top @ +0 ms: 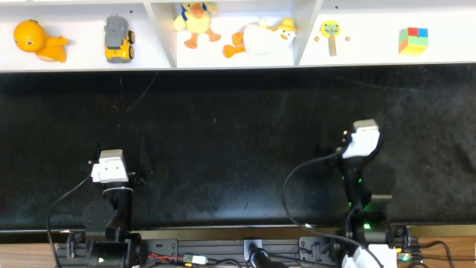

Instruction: Store Toys

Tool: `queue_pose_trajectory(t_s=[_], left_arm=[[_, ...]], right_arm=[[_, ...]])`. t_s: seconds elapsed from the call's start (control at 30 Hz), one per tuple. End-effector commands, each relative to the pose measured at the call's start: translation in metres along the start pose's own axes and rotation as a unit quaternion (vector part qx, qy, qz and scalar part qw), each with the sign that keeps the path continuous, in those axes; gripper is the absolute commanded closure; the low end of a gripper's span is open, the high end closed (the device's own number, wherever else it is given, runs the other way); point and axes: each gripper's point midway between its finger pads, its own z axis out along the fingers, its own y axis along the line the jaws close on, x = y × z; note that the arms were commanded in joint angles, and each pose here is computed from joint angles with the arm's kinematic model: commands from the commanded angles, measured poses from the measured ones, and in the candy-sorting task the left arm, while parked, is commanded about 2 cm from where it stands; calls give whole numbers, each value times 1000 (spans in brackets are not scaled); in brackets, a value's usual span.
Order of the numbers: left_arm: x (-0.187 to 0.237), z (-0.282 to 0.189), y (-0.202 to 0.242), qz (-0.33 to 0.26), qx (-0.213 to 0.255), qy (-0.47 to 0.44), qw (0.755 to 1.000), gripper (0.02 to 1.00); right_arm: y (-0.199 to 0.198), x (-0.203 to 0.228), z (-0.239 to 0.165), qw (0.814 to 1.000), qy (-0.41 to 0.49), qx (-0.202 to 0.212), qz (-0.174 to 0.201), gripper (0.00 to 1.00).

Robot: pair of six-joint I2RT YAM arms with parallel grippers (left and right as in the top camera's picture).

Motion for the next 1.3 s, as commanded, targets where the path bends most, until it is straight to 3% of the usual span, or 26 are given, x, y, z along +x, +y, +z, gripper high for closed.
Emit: queue_pose_trajectory(t_s=[0.03, 0.57, 1.1, 1.3], left_arm=[[0, 0, 1, 7, -2, -3, 1000, 20], [0, 0, 1, 7, -2, -3, 1000, 20], [0, 0, 1, 7, -2, -3, 1000, 20], [0, 0, 1, 7, -2, -3, 1000, 20]], right_arm=[[5, 19, -7, 999, -5, -5, 42, 5], [12, 47, -21, 999, 37, -22, 34, 5], [12, -2, -36, 997, -71, -24, 23, 7], [-19, -15, -44, 994, -104, 38, 26, 5]])
